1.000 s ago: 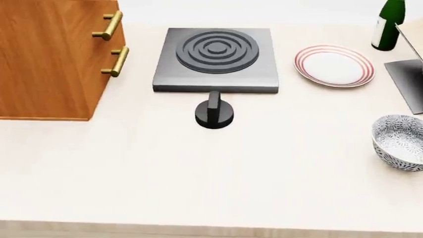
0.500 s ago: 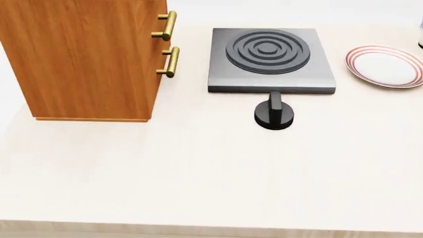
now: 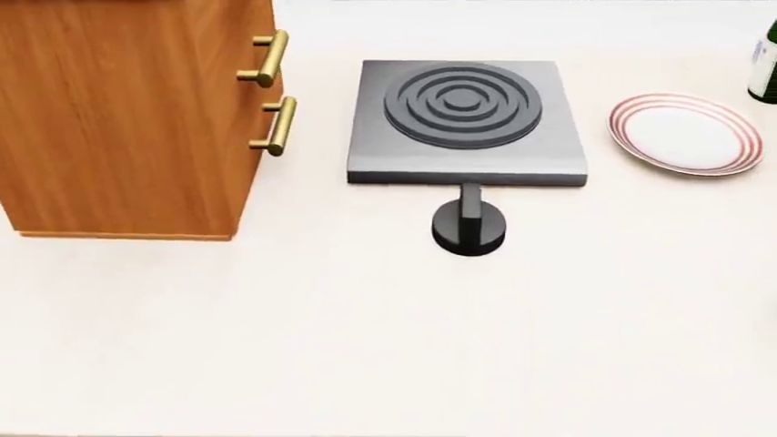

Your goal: Put the bowl on the stove.

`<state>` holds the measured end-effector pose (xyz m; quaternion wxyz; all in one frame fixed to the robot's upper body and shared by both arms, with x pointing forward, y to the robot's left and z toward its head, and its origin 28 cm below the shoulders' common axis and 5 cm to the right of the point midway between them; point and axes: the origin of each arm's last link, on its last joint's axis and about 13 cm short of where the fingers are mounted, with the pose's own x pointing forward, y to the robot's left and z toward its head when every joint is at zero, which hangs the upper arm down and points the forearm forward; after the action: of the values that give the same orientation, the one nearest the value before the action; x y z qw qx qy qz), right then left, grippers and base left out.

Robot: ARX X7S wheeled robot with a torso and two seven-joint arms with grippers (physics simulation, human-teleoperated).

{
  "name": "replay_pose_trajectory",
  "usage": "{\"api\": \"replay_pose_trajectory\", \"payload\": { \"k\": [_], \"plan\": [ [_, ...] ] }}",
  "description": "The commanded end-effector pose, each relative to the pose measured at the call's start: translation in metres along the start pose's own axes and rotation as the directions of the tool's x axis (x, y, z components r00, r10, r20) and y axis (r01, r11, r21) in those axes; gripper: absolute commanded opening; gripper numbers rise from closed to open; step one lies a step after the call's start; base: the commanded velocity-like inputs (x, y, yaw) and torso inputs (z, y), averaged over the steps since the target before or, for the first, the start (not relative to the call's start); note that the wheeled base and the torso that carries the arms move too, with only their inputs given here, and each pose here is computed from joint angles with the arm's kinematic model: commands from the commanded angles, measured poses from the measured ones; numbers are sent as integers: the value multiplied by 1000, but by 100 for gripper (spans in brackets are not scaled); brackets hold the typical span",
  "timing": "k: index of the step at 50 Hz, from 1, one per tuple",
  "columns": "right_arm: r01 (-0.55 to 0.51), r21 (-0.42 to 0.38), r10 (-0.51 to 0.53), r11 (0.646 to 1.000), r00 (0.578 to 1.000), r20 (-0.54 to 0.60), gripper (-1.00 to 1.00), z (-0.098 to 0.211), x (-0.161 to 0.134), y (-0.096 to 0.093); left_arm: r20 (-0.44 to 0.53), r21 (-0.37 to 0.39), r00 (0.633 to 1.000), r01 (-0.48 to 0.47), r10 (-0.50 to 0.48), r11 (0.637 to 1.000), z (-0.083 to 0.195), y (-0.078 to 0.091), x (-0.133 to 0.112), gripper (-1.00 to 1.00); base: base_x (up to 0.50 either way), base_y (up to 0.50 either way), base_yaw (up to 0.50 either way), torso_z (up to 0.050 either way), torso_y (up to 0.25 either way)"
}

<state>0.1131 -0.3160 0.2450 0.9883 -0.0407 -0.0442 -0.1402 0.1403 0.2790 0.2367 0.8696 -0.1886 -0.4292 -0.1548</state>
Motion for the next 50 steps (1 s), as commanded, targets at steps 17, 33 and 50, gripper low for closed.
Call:
{"api": "replay_pose_trajectory", "payload": {
  "k": [17, 33, 50],
  "plan": [
    [-24, -35, 25, 999, 999, 28, 100, -8, -6, -1, 11, 29, 1000, 14, -14, 999, -1, 3, -3, 100, 457, -106, 0, 0, 0],
    [-23, -50, 24, 998, 1000, 12, 100, -12, -9, -3, 10, 26, 1000, 20, -20, 999, -1, 2, -3, 100, 500, 0, 0, 0, 1],
    [-17, -50, 17, 999, 1000, -5, 100, -16, -11, -5, 9, 26, 1000, 25, -25, 999, -1, 2, -4, 100, 500, 0, 0, 0, 1]
  ]
}}
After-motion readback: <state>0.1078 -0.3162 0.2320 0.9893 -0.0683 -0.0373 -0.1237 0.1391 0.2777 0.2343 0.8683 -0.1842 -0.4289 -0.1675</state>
